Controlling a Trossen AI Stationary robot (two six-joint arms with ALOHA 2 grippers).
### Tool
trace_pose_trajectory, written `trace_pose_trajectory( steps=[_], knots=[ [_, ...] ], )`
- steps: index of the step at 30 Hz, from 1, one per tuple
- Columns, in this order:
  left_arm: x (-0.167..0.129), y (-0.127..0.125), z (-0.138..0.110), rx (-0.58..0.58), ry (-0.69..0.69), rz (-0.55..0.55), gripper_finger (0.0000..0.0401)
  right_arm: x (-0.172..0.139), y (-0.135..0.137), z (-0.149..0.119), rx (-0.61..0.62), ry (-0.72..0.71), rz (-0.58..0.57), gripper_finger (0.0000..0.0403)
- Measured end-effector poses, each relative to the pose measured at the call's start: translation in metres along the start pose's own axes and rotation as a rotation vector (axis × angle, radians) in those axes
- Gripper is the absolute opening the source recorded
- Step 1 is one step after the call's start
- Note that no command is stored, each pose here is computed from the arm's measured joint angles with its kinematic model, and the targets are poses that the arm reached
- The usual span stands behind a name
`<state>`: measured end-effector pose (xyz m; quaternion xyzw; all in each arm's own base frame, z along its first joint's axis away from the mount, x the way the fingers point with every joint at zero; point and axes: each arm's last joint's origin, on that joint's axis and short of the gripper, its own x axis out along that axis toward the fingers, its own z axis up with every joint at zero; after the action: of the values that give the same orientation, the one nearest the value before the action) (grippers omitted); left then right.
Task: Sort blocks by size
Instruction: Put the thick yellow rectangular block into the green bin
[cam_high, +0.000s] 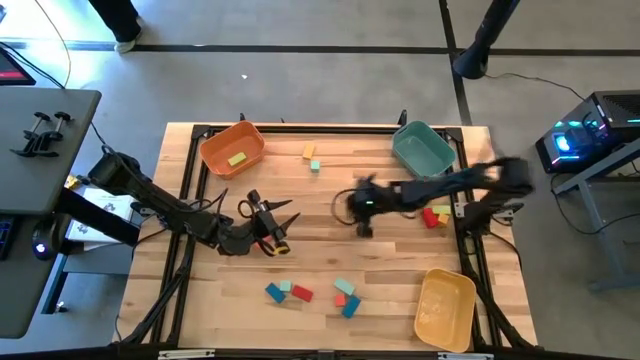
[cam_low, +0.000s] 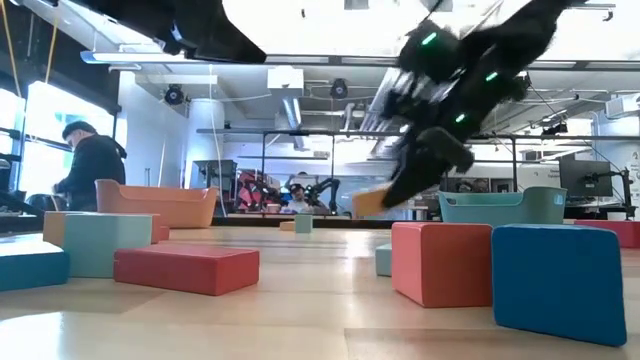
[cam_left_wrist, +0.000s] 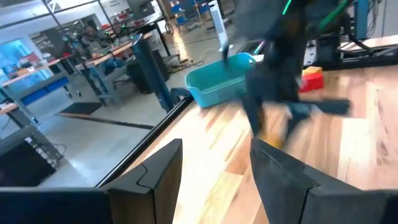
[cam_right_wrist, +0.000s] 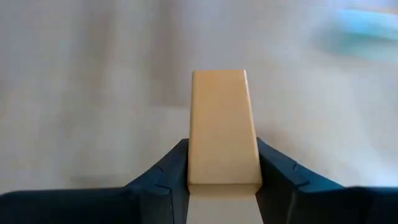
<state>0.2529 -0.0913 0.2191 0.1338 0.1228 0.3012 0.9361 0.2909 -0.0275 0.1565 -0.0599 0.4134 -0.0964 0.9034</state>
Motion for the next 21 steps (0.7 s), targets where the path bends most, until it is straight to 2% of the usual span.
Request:
trace_pose_trajectory(
  steps=[3,8,10,13,16,21],
  knots=[
    [0.006,0.004,-0.001,0.001,0.011,0.022,0.0174,-0.039,-0.024,-0.006,0.143,0.062,-0.314,0.0127],
    [0.017,0.011,-0.002,-0.005,0.028,0.046,0.0174,-0.085,-0.094,-0.009,0.450,0.235,-0.555,0.0127],
    [0.020,0.013,-0.003,-0.004,0.034,0.049,0.0174,-0.092,-0.122,-0.016,0.548,0.326,-0.579,0.0127],
    [0.020,0.014,-0.003,-0.002,0.037,0.045,0.0174,-0.095,-0.151,-0.023,0.654,0.399,-0.546,0.0127],
    [0.019,0.012,-0.003,-0.001,0.035,0.036,0.0174,-0.092,-0.168,-0.036,0.709,0.519,-0.556,0.0127],
    [0.013,0.008,-0.003,0.003,0.027,0.013,0.0174,-0.080,-0.183,-0.052,0.788,0.613,-0.514,0.0127]
  ],
)
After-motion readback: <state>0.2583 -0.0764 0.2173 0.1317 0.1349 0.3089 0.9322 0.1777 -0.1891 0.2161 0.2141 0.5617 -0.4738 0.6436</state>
